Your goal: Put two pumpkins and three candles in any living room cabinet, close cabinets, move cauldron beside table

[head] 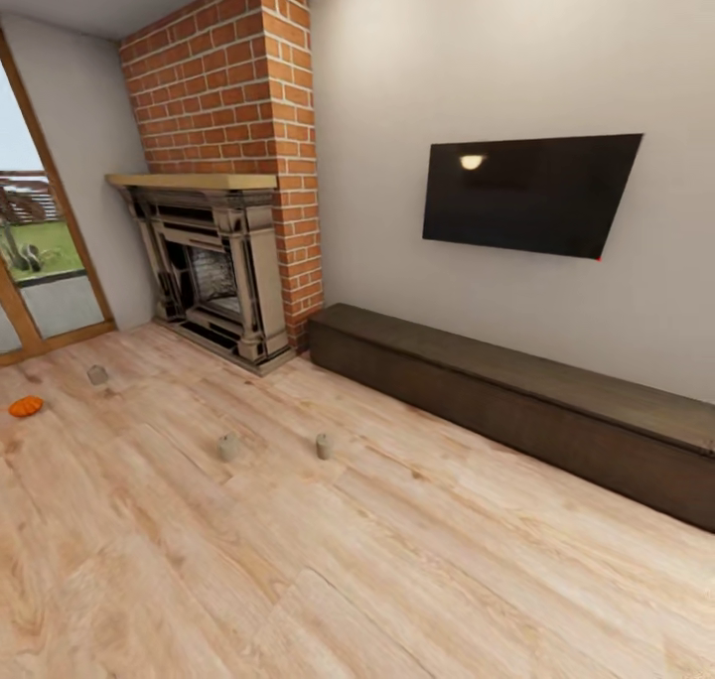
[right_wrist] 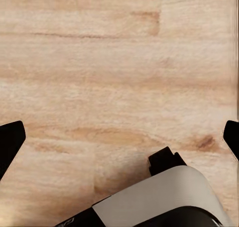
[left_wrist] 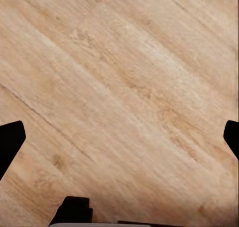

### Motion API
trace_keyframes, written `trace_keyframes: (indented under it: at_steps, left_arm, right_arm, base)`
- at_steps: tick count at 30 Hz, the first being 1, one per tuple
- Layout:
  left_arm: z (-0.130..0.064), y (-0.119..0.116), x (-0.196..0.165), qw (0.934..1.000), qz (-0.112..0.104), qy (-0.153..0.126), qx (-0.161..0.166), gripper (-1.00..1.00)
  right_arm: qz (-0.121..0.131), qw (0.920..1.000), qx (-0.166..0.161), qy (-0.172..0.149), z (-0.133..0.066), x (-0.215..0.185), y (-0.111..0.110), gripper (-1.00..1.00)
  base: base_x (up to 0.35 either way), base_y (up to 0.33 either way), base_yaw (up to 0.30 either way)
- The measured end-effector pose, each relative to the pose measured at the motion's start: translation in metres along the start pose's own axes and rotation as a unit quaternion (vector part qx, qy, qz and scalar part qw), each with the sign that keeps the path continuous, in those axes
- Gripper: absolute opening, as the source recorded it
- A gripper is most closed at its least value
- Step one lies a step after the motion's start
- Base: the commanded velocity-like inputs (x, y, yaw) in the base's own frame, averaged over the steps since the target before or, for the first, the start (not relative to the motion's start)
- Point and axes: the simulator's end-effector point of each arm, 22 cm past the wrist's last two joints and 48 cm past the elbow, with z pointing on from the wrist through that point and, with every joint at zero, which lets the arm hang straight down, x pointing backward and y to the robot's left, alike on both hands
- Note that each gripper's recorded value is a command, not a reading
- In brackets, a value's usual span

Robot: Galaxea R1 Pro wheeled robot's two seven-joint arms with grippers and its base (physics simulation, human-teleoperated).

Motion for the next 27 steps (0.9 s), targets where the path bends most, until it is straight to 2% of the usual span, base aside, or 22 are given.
trace_keyframes:
  at_steps: [27]
  left_arm:
    - [0.0009, 0.0009, 0.0069, 1.0000, 0.000, 0.008, -0.001, 1.00]
  right_arm:
    - [-0.001, 1.0000, 0.004, 0.007, 0.0005, 0.0068, -0.0015, 1.00]
  base:
    - [0.287, -0.160, -0.256]
